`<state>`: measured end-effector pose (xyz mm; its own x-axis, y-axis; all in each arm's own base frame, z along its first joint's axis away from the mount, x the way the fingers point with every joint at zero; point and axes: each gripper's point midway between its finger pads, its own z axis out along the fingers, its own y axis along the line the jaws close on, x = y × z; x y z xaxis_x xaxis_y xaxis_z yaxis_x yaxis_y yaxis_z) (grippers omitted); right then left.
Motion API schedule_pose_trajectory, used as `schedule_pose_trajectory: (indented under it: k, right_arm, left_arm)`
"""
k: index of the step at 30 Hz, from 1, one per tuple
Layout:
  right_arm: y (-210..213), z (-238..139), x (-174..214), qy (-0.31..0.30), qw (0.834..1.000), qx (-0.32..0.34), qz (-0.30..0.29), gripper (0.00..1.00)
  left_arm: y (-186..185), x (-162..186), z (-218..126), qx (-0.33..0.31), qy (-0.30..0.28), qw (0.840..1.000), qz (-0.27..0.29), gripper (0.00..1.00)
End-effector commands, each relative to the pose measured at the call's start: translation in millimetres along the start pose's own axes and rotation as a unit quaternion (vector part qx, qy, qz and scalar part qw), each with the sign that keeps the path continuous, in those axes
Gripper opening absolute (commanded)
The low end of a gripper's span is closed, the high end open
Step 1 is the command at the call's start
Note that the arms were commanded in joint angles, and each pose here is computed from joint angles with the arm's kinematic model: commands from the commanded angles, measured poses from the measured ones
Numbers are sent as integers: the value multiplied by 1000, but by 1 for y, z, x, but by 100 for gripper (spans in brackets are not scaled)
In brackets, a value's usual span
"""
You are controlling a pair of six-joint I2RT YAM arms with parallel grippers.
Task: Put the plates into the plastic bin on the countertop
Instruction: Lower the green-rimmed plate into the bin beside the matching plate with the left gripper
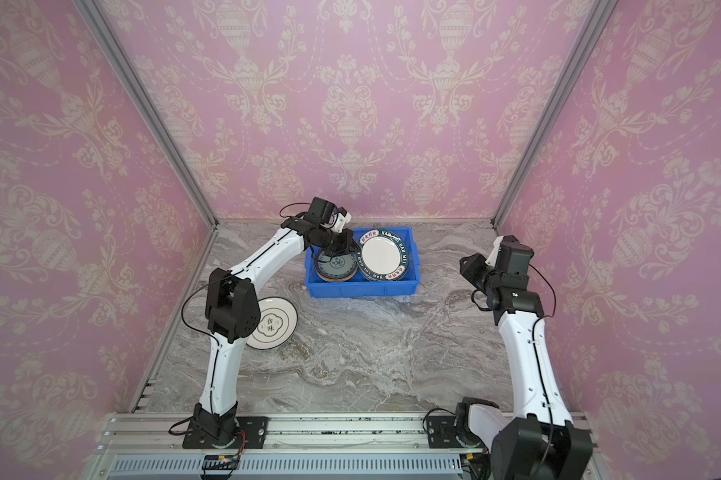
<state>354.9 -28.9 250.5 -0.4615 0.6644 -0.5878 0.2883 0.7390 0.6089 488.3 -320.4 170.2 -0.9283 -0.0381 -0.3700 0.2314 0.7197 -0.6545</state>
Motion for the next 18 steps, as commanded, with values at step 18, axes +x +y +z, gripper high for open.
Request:
schedule_pose_trajectory:
  k: [18]
  right_arm:
    - [-6, 20, 6, 15, 999, -24, 31, 32]
  left_arm:
    - [21, -38, 35, 30, -54, 996, -57, 0]
